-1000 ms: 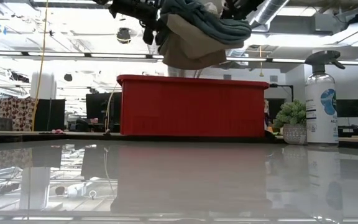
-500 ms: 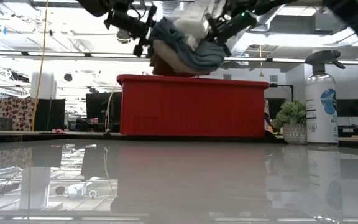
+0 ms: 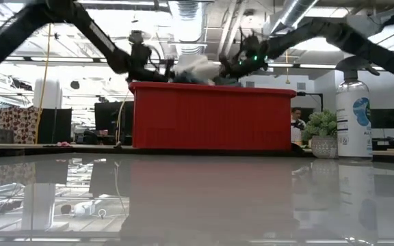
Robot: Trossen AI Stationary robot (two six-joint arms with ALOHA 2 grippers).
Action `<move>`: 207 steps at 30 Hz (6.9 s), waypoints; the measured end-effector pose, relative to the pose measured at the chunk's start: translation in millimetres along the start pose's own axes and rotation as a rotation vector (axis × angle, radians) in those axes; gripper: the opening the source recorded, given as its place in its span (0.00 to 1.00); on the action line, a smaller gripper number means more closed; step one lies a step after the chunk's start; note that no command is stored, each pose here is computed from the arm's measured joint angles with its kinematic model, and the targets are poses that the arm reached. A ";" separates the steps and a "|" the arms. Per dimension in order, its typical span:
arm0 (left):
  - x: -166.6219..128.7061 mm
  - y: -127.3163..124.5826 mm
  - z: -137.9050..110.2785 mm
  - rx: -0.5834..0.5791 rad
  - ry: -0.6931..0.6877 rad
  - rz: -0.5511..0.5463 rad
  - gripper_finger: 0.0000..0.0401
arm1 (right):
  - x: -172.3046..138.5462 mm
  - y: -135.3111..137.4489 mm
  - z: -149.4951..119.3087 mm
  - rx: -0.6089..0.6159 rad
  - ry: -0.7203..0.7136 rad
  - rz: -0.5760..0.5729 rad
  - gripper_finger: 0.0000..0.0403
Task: Fold Laundry from Bin
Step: Put the stacked folded clothes in the red bin, then return to Home Position
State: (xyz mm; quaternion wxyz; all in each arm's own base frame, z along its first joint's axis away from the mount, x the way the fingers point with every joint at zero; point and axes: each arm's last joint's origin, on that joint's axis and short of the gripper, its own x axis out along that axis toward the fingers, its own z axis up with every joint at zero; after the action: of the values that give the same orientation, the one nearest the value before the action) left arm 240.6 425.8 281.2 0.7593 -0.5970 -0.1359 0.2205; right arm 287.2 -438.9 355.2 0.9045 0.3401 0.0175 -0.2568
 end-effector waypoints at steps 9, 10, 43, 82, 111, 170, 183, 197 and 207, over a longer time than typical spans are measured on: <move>31.1 25.3 10.1 -0.014 0.080 0.133 0.28 | 21.9 -56.4 -24.1 0.064 0.052 -0.126 0.16; 30.7 26.7 10.4 -0.014 0.077 0.188 0.28 | 22.0 -61.0 -27.1 0.069 0.073 -0.148 0.16; 28.5 42.0 3.8 0.101 0.012 0.540 0.89 | -13.0 -94.0 -43.8 -0.107 0.346 -0.651 0.65; -35.7 -234.7 -14.0 0.770 0.126 -0.562 0.90 | -176.5 125.0 70.8 -0.568 -0.128 0.154 0.66; -62.2 -260.8 -29.5 0.791 0.123 -0.503 0.90 | -135.2 182.1 50.5 -0.850 -0.298 0.257 0.54; -285.0 -66.0 -294.8 0.963 -0.113 -0.337 0.90 | -387.1 102.8 -283.3 -0.435 -0.144 0.423 0.52; -302.6 -22.0 -308.2 0.905 -0.029 -0.365 0.90 | -353.1 74.7 -315.2 -0.454 -0.070 0.487 0.52; -335.1 20.6 -303.5 0.878 0.090 -0.427 0.90 | -320.8 55.1 -355.4 -0.538 -0.158 0.550 0.52; -327.4 43.6 -313.4 0.917 0.144 -0.383 0.90 | -317.1 57.0 -368.6 -0.430 -0.012 0.561 0.52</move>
State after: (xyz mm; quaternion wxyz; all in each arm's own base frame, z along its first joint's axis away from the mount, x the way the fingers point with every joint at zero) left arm 96.8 6.0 179.3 0.9778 -0.1800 -0.0794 0.0721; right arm 92.0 -29.0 172.2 0.9908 0.1322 -0.0281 0.0093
